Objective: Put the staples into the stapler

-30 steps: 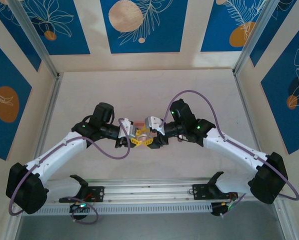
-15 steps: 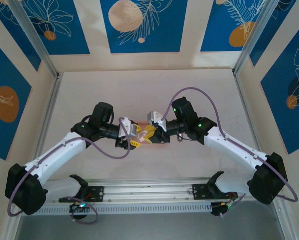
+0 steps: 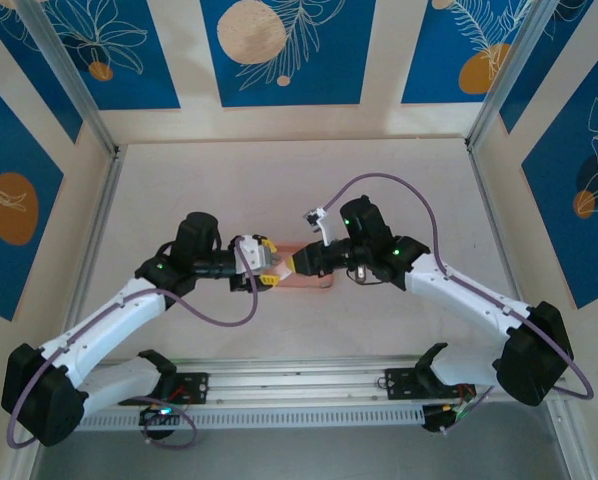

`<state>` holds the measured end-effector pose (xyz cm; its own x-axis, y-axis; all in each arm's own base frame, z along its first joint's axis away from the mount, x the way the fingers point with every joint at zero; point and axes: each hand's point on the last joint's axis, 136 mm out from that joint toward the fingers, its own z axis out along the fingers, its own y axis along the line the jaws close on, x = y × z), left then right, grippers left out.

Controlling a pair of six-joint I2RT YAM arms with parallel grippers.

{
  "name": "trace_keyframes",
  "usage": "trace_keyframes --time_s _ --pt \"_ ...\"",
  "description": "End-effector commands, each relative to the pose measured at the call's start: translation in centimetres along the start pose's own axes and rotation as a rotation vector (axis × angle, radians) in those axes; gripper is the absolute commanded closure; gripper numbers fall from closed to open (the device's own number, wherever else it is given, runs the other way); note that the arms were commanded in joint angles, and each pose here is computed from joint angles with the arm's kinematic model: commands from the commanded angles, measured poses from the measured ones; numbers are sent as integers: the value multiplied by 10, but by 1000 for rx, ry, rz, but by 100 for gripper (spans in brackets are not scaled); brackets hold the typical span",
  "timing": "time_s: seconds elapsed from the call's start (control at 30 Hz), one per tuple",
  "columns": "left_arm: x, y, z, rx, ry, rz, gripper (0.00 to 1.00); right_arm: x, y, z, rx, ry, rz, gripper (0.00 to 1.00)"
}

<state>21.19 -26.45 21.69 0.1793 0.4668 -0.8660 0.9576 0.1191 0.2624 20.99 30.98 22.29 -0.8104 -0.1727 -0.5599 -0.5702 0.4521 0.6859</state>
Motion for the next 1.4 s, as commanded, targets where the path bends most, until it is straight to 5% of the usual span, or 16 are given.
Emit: trace_keyframes --time_s 0.0,0.27,0.6,1.0,1.23,1.37 --pt "-2 0 6 8 -3 -19 41 -2 2 5 -8 -10 154 85" --pt "-6 -6 14 51 -21 -53 43 -5 4 12 -18 -1 205 85" --pt "-4 6 21 -2 -9 -116 69 -7 11 17 -46 4 206 85" --pt "-5 9 24 7 0 -163 86 -10 18 16 -72 -14 181 84" --pt "-7 4 26 46 -13 -190 94 -8 16 7 -66 -31 99 49" --pt "-10 -1 26 76 -30 -213 96 -10 12 -9 -78 -65 47 42"
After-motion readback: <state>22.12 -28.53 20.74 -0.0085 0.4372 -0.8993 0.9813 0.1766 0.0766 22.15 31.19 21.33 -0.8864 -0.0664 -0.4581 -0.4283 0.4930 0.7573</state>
